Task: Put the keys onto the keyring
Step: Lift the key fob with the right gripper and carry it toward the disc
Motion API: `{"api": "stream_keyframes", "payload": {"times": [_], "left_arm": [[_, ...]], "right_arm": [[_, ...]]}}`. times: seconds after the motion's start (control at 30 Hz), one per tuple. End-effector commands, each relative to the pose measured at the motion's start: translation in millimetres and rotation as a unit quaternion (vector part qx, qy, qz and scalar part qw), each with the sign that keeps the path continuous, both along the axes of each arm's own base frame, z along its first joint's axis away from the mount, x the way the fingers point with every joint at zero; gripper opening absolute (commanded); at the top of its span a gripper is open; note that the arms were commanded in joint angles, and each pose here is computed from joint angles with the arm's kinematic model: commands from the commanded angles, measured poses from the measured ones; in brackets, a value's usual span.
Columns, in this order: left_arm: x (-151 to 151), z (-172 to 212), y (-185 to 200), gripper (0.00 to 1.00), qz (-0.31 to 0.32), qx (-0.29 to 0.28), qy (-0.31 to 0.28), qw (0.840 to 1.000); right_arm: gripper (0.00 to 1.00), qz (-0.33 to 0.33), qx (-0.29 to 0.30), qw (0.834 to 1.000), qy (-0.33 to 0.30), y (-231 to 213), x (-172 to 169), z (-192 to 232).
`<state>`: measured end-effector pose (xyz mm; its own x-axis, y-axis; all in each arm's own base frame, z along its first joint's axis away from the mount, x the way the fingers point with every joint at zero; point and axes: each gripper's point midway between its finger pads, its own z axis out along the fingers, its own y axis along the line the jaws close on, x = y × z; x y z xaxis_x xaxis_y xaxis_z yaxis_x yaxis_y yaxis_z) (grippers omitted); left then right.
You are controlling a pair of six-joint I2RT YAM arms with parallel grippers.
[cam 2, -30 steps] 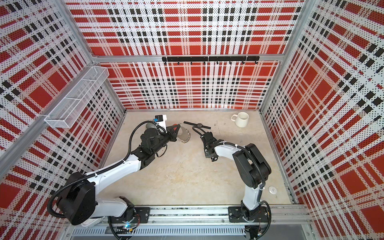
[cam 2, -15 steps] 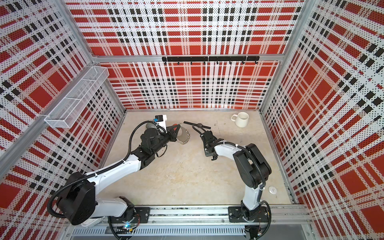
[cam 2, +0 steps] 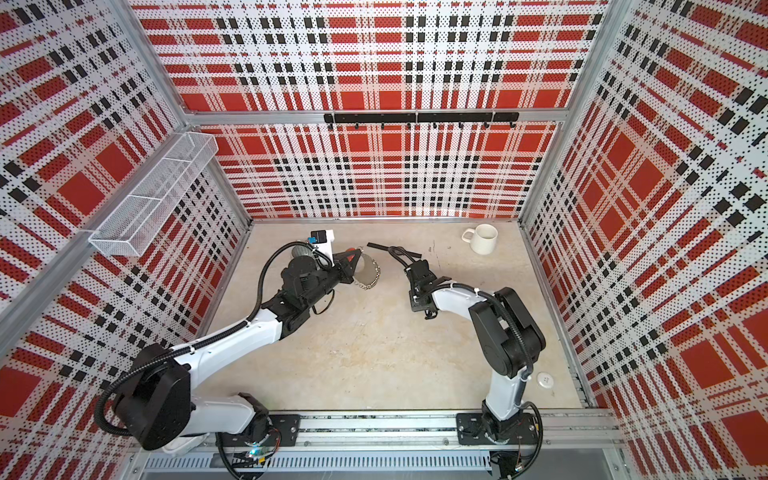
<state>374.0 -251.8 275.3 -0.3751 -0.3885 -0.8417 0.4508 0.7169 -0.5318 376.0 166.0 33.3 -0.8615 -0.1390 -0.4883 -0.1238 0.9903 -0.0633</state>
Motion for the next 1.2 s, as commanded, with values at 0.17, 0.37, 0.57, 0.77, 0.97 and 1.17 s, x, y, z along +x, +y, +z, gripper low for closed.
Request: {"api": "stream_keyframes", "payload": {"times": [0.17, 0.37, 0.57, 0.77, 0.97, 1.17], "left_arm": [[-4.9, 25.5, 2.3, 0.0, -0.004, -0.016, -0.038, 0.999], [-5.1, 26.5, 2.9, 0.0, -0.003, -0.016, -0.04, 0.999], [-5.0, 26.5, 3.1, 0.0, -0.003, -0.016, -0.039, 0.999], [-5.9, 26.2, 2.7, 0.0, -0.006, -0.015, -0.04, 0.999], [-6.4, 27.9, 2.6, 0.0, -0.007, -0.016, -0.042, 0.999], [-6.8, 29.0, 2.4, 0.0, -0.008, -0.016, -0.043, 0.999]], "right_arm": [[0.2, 0.004, 0.009, 1.0, 0.003, -0.6, -3.1, 2.2], [0.27, 0.004, 0.007, 1.0, 0.001, -1.6, -3.1, 5.1], [0.33, 0.017, -0.001, 1.0, 0.003, -2.1, -5.4, 5.0], [0.31, 0.048, -0.026, 0.998, 0.009, -5.0, -8.0, 2.3], [0.25, 0.059, -0.041, 0.997, 0.012, -8.7, -10.8, 0.5], [0.25, 0.06, -0.046, 0.997, 0.014, -9.3, -8.8, -2.9]]}}
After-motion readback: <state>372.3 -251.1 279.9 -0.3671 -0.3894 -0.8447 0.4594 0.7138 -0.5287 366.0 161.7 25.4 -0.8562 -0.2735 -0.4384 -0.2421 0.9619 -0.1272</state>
